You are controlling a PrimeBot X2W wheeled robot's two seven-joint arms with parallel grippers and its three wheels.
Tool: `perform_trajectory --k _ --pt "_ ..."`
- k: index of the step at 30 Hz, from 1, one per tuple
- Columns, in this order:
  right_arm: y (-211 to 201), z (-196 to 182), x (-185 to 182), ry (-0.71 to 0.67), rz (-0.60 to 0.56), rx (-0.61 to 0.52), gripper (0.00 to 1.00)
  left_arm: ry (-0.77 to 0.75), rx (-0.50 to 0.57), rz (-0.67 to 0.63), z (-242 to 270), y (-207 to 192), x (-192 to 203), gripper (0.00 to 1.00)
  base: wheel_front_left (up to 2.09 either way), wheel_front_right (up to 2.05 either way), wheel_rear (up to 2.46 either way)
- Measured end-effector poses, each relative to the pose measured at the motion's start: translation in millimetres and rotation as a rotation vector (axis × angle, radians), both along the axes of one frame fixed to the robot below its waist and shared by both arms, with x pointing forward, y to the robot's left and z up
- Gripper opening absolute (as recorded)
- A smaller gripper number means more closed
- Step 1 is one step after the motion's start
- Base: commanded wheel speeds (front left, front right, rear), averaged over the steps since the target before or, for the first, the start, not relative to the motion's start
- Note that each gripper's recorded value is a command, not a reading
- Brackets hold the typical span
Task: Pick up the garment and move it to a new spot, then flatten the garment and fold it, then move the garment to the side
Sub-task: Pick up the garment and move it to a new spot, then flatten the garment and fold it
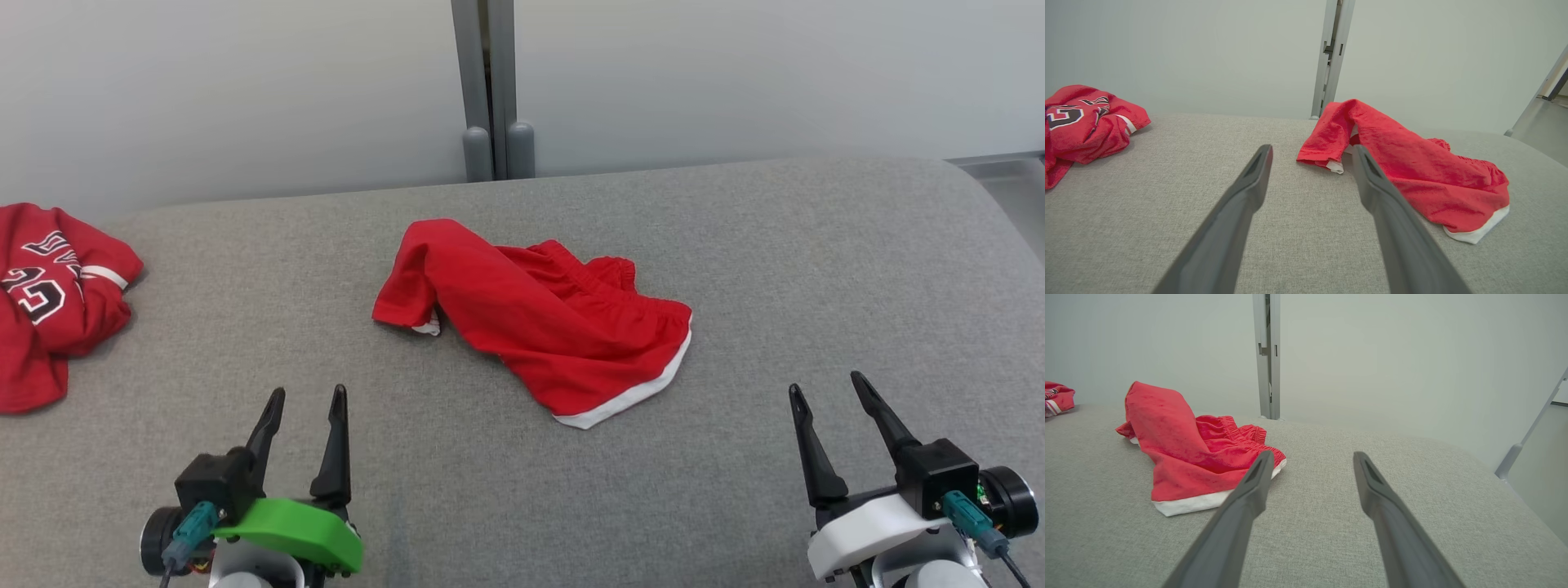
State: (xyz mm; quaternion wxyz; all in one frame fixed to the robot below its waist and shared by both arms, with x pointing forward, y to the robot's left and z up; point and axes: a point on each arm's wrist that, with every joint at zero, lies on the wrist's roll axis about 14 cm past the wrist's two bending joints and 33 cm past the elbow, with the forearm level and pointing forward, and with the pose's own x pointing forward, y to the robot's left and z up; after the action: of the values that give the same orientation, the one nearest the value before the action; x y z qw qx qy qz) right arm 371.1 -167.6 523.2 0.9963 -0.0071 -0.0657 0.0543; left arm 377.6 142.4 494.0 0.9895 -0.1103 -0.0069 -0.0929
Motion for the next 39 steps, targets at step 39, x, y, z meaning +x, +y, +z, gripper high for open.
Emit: perform_trajectory --k 39 --pt "3.7 -19.4 -11.0 0.06 0.01 0.031 1.0 0.072 -0.054 0.05 -27.4 0.7 -41.4 1.0 0.0 0.0 0.0"
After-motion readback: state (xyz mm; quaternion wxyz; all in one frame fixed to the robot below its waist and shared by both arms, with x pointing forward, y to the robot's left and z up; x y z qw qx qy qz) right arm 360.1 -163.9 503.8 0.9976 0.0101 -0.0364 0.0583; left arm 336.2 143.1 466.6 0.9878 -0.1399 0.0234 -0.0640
